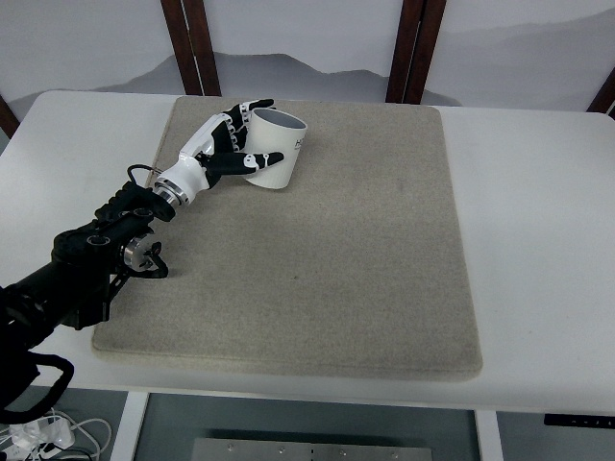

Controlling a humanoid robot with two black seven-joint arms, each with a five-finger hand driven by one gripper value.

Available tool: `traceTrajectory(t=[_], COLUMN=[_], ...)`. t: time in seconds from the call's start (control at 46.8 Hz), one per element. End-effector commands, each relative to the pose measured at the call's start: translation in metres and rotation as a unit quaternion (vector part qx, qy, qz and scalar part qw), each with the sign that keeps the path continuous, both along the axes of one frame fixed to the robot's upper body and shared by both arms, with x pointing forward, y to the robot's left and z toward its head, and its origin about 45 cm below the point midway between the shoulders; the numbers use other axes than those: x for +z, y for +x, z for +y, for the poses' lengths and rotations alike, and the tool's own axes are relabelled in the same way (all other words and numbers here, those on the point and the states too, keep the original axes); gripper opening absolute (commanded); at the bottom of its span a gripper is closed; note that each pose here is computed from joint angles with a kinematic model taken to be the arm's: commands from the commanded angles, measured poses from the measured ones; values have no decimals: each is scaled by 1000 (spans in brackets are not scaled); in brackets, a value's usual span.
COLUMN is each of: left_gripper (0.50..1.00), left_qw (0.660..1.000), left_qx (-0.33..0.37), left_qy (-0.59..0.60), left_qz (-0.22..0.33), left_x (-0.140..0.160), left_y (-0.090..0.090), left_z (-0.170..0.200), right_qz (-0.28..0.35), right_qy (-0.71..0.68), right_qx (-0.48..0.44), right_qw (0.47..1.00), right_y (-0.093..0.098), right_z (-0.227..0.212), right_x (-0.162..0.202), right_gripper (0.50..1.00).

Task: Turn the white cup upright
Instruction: 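Lower the upright cup onto the mat with the left hand, then open the left hand fingers and release the cup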

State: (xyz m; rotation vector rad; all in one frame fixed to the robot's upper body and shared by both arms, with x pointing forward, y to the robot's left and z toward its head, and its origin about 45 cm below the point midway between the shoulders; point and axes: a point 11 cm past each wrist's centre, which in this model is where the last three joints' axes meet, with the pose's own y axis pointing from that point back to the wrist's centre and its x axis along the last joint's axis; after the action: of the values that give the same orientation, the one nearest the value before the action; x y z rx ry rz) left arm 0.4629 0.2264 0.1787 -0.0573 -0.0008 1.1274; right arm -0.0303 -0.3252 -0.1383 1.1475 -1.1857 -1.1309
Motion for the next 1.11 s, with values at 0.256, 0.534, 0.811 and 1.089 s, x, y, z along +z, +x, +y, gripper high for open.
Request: traceTrajectory(t=[0.256,0.534,0.811,1.089], left_gripper=[996,996,996,996], left_qw=[1000,1000,1000,1000], left_qx=[-5,-9,-14,-13], left_qy=[-4,-5,-8,-10], left_qz=[-1,-8,-11,-10], left_x=[3,12,18,17], left_y=[0,4,6,6], left_z=[1,7,12,14], right_qz=[0,0,0,0], right_qy=[0,0,0,0], right_qx=[0,0,0,0], right_qw=[1000,1000,1000,1000], right_y=[0,0,0,0], right_z=[0,0,0,0], right_x=[0,0,0,0], right_gripper=[952,952,952,952])
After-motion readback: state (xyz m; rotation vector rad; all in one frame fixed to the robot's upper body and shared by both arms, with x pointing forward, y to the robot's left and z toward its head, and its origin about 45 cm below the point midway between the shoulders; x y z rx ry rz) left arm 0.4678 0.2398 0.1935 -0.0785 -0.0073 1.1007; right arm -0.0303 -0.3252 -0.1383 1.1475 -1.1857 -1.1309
